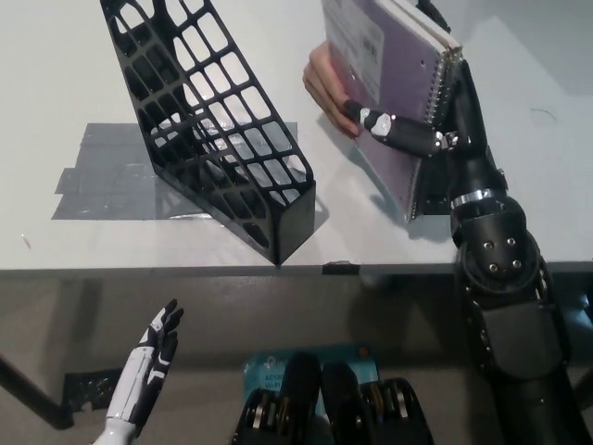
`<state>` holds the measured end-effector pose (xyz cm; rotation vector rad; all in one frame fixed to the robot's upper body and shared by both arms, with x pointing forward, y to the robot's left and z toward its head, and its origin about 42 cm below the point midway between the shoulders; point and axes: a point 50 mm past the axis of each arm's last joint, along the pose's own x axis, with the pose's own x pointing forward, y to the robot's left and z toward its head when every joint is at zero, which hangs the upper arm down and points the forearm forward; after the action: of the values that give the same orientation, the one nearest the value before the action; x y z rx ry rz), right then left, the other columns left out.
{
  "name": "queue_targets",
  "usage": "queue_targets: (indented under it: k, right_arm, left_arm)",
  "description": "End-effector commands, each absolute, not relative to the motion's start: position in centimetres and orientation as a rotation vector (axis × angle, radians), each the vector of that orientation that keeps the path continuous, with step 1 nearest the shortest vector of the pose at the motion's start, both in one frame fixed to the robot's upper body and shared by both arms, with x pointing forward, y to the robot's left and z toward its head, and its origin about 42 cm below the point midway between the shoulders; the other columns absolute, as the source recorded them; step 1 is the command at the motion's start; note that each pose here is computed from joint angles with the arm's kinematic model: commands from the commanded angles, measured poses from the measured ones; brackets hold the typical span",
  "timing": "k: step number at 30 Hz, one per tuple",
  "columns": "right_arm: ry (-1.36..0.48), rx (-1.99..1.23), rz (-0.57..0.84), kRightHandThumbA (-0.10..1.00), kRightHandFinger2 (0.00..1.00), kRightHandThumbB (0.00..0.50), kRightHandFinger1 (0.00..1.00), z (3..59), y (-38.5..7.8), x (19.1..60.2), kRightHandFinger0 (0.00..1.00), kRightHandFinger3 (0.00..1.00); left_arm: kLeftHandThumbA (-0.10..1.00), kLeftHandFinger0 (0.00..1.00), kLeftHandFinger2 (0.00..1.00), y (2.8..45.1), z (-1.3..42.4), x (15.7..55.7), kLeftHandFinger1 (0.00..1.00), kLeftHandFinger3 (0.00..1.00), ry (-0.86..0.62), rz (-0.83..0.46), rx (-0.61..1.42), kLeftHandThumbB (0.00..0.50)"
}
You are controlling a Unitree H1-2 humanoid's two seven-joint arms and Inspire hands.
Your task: A person hands a notebook to the robot and the robot grabs it with its right hand and places it in the magazine stand kept in the centre of the desk infront of it.
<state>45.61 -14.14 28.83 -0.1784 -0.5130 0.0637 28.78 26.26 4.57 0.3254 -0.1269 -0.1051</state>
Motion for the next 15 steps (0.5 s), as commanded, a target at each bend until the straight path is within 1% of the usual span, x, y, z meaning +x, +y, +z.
queue_targets:
  k: [1, 3, 4, 5, 6, 8, 13, 15]
  right_arm:
    - [-0.471, -0.304, -0.012, 0.98, 0.00, 0.005, 0.00, 30.2, -13.2, 47.4, 0.00, 0.01]
    - [-0.432, -0.291, -0.028, 0.99, 0.00, 0.001, 0.00, 29.4, -13.0, 47.6, 0.00, 0.00]
    - [-0.402, -0.271, -0.035, 1.00, 0.03, 0.007, 0.00, 29.0, -12.9, 47.6, 0.00, 0.03]
    - [-0.388, -0.260, -0.036, 1.00, 0.08, 0.006, 0.00, 28.8, -12.9, 47.5, 0.00, 0.08]
    - [-0.388, -0.250, -0.035, 1.00, 0.08, 0.001, 0.00, 28.7, -12.9, 47.4, 0.00, 0.07]
    - [-0.401, -0.240, -0.042, 1.00, 0.11, 0.002, 0.00, 28.7, -12.9, 47.3, 0.00, 0.10]
    - [-0.399, -0.215, -0.069, 1.00, 0.08, 0.000, 0.00, 28.8, -13.0, 47.7, 0.00, 0.08]
    - [-0.399, -0.205, -0.076, 1.00, 0.04, 0.000, 0.00, 28.7, -13.2, 47.8, 0.00, 0.05]
  left_arm:
    - [1.00, 1.00, 1.00, 26.9, 5.9, 29.5, 1.00, 1.00, -0.201, -0.092, 0.333, 0.500]
    - [1.00, 1.00, 1.00, 26.8, 6.0, 29.6, 1.00, 1.00, -0.204, -0.093, 0.329, 0.500]
    - [1.00, 1.00, 1.00, 26.8, 6.0, 29.6, 1.00, 1.00, -0.205, -0.093, 0.326, 0.500]
    - [1.00, 1.00, 1.00, 26.8, 6.0, 29.7, 1.00, 1.00, -0.203, -0.092, 0.323, 0.500]
    - [1.00, 1.00, 1.00, 26.8, 5.9, 29.7, 1.00, 1.00, -0.202, -0.091, 0.324, 0.500]
    - [1.00, 1.00, 1.00, 26.8, 5.9, 29.7, 1.00, 1.00, -0.202, -0.092, 0.329, 0.500]
    - [1.00, 1.00, 1.00, 26.9, 6.3, 30.1, 1.00, 1.00, -0.213, -0.092, 0.326, 0.500]
    - [1.00, 1.00, 1.00, 26.9, 6.4, 30.1, 1.00, 1.00, -0.214, -0.092, 0.325, 0.500]
